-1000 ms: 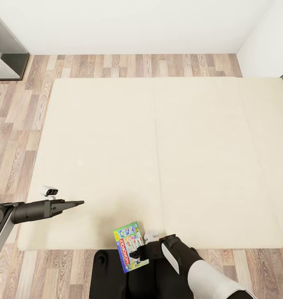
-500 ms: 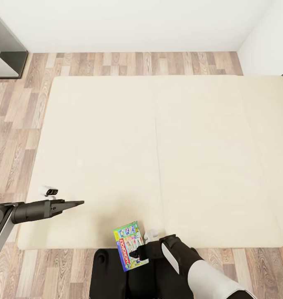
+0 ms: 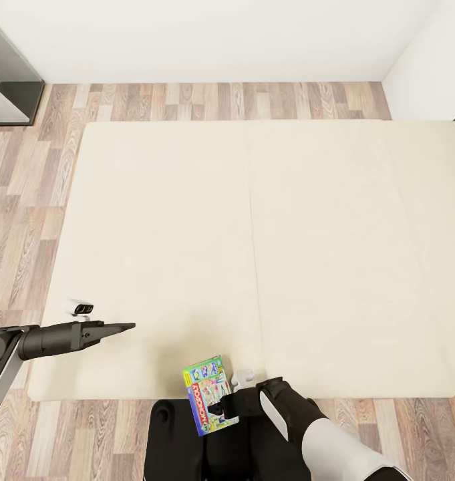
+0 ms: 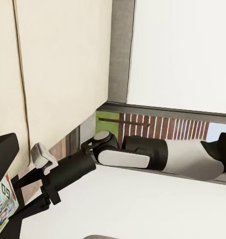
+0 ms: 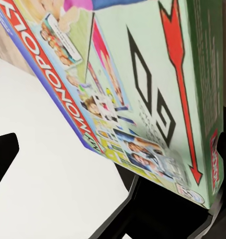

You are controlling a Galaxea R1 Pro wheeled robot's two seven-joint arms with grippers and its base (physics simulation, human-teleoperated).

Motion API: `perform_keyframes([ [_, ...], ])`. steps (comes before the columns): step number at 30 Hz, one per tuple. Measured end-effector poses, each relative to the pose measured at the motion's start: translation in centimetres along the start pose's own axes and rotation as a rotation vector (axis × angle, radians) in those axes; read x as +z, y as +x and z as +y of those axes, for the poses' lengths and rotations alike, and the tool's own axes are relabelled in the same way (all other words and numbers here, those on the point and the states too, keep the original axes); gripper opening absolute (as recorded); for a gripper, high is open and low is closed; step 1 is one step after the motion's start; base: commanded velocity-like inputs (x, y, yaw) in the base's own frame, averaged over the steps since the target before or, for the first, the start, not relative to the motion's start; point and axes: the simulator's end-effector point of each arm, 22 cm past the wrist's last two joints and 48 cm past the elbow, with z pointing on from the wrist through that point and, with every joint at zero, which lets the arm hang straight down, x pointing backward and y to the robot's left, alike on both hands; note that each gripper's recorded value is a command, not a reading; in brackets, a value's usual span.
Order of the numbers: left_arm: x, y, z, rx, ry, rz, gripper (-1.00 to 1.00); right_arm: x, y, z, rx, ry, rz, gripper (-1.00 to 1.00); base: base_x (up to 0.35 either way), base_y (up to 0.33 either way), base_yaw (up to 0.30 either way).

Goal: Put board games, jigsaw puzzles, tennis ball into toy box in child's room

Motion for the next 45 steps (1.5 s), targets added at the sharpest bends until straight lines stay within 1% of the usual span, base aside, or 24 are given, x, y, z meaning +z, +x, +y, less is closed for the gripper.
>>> perform_keyframes([
  [45,-0.01,0.0,0.01,0.0,0.0,0.0,1.0,-0.01,-0.11,0.06,0.002,-0.003,-0.004,1.0,0.0,0.0,0.0],
])
